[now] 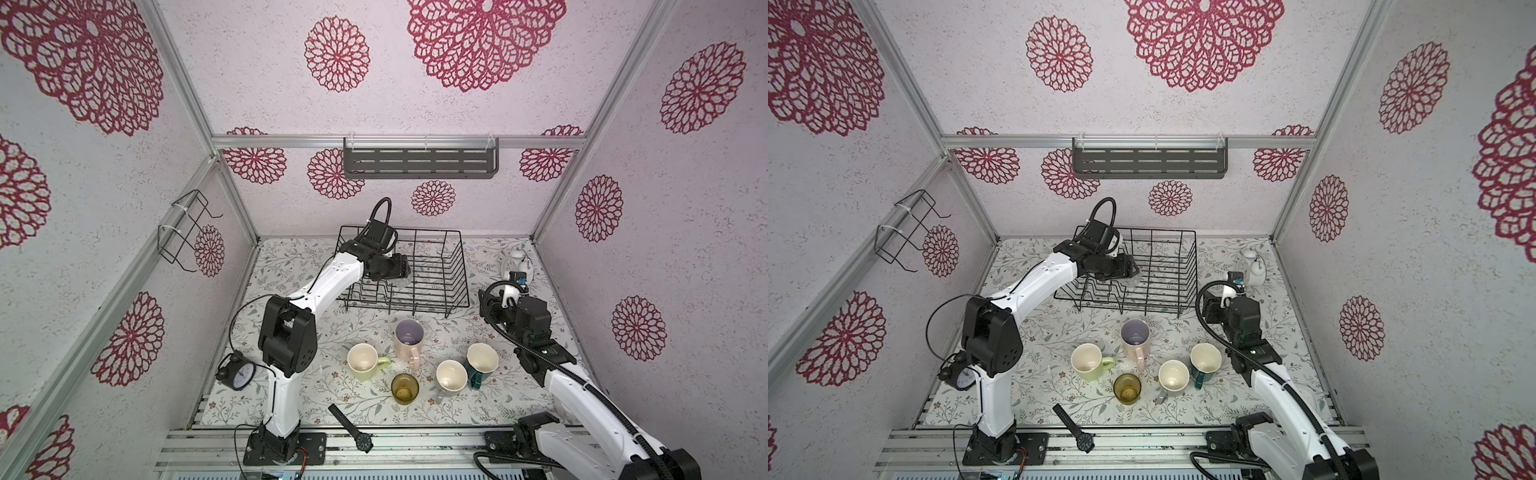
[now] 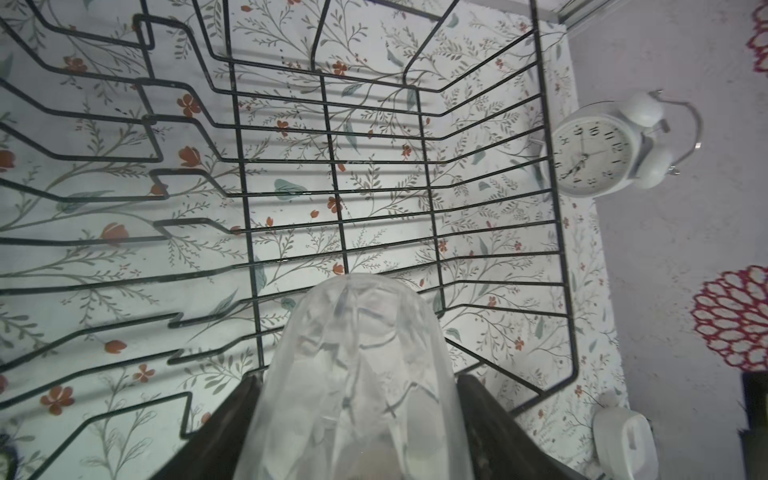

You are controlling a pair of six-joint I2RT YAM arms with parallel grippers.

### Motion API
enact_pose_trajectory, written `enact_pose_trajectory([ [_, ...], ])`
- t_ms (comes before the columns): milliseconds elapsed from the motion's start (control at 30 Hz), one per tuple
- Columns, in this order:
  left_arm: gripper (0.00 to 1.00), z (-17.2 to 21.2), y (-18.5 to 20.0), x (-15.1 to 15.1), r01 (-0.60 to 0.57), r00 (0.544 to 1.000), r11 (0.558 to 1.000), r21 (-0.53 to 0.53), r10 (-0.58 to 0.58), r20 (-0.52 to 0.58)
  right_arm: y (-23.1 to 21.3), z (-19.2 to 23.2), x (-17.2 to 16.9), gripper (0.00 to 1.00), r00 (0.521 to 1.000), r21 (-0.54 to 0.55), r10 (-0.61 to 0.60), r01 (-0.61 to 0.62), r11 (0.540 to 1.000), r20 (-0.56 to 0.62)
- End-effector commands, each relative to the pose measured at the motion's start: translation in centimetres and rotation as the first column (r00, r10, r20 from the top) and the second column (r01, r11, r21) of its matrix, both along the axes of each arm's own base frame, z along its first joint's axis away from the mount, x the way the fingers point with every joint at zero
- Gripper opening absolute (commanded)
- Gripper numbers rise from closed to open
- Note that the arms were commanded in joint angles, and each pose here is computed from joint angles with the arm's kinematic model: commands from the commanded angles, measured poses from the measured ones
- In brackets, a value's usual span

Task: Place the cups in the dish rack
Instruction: 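Lower the clear glass cup upside down into the rack with the left gripper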

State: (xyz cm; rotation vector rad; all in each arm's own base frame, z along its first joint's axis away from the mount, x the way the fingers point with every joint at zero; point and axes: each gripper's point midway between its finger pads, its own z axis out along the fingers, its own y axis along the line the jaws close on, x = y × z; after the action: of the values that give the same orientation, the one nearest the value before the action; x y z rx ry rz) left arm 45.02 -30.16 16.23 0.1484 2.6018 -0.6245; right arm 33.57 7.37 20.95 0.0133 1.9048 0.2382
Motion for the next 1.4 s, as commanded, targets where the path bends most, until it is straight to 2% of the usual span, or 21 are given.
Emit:
enact_pose_trajectory([
  [0, 0.64, -0.5, -0.5, 0.2, 0.016, 1.0, 0.998, 0.065, -0.016, 0.005, -0.3, 0.5, 0.2, 0.65, 1.0, 0.005, -0.015, 0.015, 1.0, -0.002],
  [333, 0.65, -3.3, -1.2, -0.5, 0.051, 0.998, 0.976, 0.212, -0.044, -0.038, -0.1, -0.1, 0.4, 0.65, 0.999, 0.007, -0.008, 0.009, 1.0, -0.034],
  [633, 0.67, -6.1, -1.5, -1.8, 0.097, 0.991, 0.956, 0.278, -0.068, -0.111, -0.4, -0.5, 0.1, 0.65, 0.998, -0.008, -0.019, 0.018, 1.0, -0.064],
  [1000, 0.68, -7.5, -1.3, -1.7, 0.113, 0.988, 0.936, 0.333, -0.071, -0.135, -0.3, -0.7, 0.0, 0.65, 0.996, 0.009, -0.021, 0.022, 1.0, -0.083],
  [1367, 0.74, -8.9, -1.2, -2.2, 0.134, 0.984, 0.916, 0.377, -0.078, -0.162, -0.1, -1.1, 0.1, 0.65, 0.995, 0.02, -0.016, 0.018, 1.0, -0.099],
])
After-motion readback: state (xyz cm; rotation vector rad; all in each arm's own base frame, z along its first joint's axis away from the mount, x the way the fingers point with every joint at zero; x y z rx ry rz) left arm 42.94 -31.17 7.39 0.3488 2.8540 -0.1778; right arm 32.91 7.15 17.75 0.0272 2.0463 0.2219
